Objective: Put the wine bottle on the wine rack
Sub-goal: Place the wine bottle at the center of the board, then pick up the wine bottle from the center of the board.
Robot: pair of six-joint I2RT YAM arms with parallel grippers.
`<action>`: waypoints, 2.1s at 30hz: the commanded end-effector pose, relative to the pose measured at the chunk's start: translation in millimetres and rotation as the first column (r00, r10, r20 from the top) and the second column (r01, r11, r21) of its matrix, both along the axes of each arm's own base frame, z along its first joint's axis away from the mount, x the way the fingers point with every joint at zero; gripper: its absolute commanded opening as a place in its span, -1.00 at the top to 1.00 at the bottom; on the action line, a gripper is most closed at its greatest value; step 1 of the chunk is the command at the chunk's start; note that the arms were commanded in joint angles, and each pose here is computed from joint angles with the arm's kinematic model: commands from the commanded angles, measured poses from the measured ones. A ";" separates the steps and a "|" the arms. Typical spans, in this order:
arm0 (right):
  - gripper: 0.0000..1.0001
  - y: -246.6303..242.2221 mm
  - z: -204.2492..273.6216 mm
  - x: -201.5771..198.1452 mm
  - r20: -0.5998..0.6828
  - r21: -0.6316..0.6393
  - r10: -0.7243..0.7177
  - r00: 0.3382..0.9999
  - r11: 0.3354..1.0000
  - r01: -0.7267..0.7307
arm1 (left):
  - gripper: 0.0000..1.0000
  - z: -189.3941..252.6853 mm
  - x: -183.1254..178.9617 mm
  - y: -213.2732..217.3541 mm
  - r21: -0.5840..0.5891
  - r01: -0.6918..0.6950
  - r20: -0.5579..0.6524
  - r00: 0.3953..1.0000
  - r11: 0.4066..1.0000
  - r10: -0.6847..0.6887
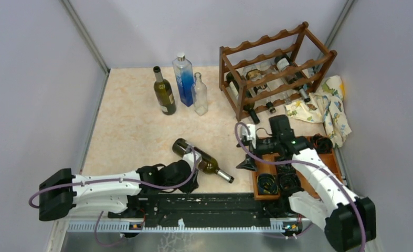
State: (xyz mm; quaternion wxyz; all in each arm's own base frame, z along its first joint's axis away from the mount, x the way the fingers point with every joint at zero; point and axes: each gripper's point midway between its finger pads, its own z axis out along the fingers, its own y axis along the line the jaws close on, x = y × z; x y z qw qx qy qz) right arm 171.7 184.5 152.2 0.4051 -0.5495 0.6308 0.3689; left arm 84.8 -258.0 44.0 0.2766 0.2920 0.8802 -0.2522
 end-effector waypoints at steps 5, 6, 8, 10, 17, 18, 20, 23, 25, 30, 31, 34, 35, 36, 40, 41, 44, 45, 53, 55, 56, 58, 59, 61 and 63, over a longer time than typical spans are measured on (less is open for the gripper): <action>-0.76 54.7 -27.5 -9.8 -0.128 -0.138 0.068 0.989 0.987 -0.085 | 0.53 8.7 54.9 6.2 -0.180 -0.325 -0.044 0.946 0.928 0.322; -0.76 59.7 -32.7 -13.0 -0.150 -0.143 0.068 0.986 0.986 -0.090 | 0.54 12.0 58.5 3.1 -0.210 -0.334 -0.043 0.942 0.919 0.333; -0.74 66.7 -44.5 -15.0 -0.166 -0.168 0.054 0.985 0.982 -0.083 | 0.54 11.4 62.6 2.0 -0.224 -0.354 -0.044 0.935 0.908 0.353; -0.67 68.3 -57.4 -10.8 -0.171 -0.219 0.008 0.985 0.975 -0.046 | 0.55 8.6 64.9 0.9 -0.226 -0.366 -0.049 0.930 0.903 0.365; -0.50 59.0 -99.4 8.1 -0.174 -0.408 -0.169 0.970 0.909 0.085 | 0.54 0.9 69.5 -8.2 -0.251 -0.368 -0.055 0.929 0.895 0.366; -0.50 56.6 -104.3 9.8 -0.167 -0.428 -0.182 0.969 0.899 0.095 | 0.54 0.9 70.9 -9.9 -0.252 -0.367 -0.053 0.929 0.895 0.366; -0.41 51.7 -112.3 15.4 -0.144 -0.461 -0.216 0.966 0.878 0.127 | 0.54 2.3 72.8 -13.8 -0.259 -0.360 -0.047 0.931 0.896 0.361; -0.20 47.2 -120.5 21.3 -0.129 -0.497 -0.246 0.961 0.855 0.152 | 0.54 4.8 75.4 -17.0 -0.270 -0.353 -0.037 0.934 0.896 0.357; -0.09 46.2 -123.9 22.9 -0.128 -0.508 -0.254 0.959 0.847 0.156 | 0.54 6.8 76.1 -18.0 -0.274 -0.348 -0.031 0.935 0.897 0.353; -0.04 42.7 -131.7 27.6 -0.115 -0.535 -0.280 0.953 0.826 0.178 | 0.54 14.1 73.9 -19.2 -0.304 -0.335 -0.034 0.939 0.892 0.341; -0.03 42.7 -133.1 28.6 -0.116 -0.539 -0.286 0.951 0.822 0.182 | 0.54 15.4 73.1 -18.8 -0.312 -0.334 -0.037 0.940 0.889 0.340; 0.10 40.2 -136.7 34.6 -0.099 -0.559 -0.314 0.944 0.803 0.208 | 0.54 20.8 70.1 -17.2 -0.343 -0.332 -0.047 0.940 0.879 0.337; 0.17 39.4 -137.8 36.2 -0.093 -0.565 -0.320 0.943 0.797 0.215 | 0.54 20.9 69.1 -16.3 -0.346 -0.332 -0.050 0.940 0.877 0.337; 0.23 38.1 -139.6 37.1 -0.089 -0.572 -0.325 0.941 0.791 0.219 | 0.54 24.1 68.4 -15.9 -0.361 -0.331 -0.051 0.941 0.872 0.336; 0.67 36.3 -136.9 41.4 -0.088 -0.570 -0.344 0.935 0.787 0.236 | 0.52 32.4 64.2 -14.6 -0.395 -0.318 -0.057 0.945 0.862 0.322; 0.77 35.7 -134.3 43.0 -0.095 -0.564 -0.350 0.932 0.790 0.240 | 0.52 34.9 63.4 -14.0 -0.400 -0.315 -0.058 0.946 0.860 0.320; 1.00 34.7 -117.2 49.9 -0.114 -0.516 -0.360 0.926 0.818 0.255 | 0.51 44.3 60.1 -13.3 -0.418 -0.298 -0.055 0.951 0.858 0.303; 1.00 35.1 -109.8 50.8 -0.131 -0.488 -0.356 0.925 0.836 0.252 | 0.50 47.4 59.3 -12.4 -0.424 -0.294 -0.054 0.952 0.856 0.300; 1.00 28.0 -33.2 64.7 -0.093 -0.234 -0.314 0.945 0.929 0.286 | 0.49 85.2 59.0 -5.8 -0.486 -0.241 0.017 0.958 0.840 0.285; 1.00 19.8 -16.9 70.4 -0.064 -0.182 -0.337 0.939 0.930 0.321 | 0.49 97.6 60.6 -5.5 -0.496 -0.225 0.043 0.958 0.839 0.282; 1.00 16.6 -9.6 72.0 -0.052 -0.158 -0.347 0.937 0.929 0.335 | 0.49 102.1 61.2 -5.3 -0.496 -0.217 0.055 0.959 0.841 0.280; 1.00 11.3 0.3 73.5 -0.035 -0.125 -0.361 0.932 0.927 0.354 | 0.49 109.6 62.9 -5.1 -0.486 -0.201 0.083 0.958 0.850 0.273; 1.00 8.5 4.3 74.0 -0.031 -0.113 -0.367 0.930 0.926 0.361 | 0.49 114.1 64.9 -5.0 -0.480 -0.194 0.099 0.957 0.855 0.273; 1.00 3.1 12.7 75.6 -0.026 -0.087 -0.378 0.925 0.923 0.374 | 0.49 122.3 68.5 -3.6 -0.454 -0.178 0.142 0.953 0.873 0.268; 1.00 -2.0 21.1 76.7 -0.022 -0.060 -0.384 0.923 0.922 0.382 | 0.48 132.9 75.0 0.3 -0.412 -0.162 0.204 0.943 0.897 0.264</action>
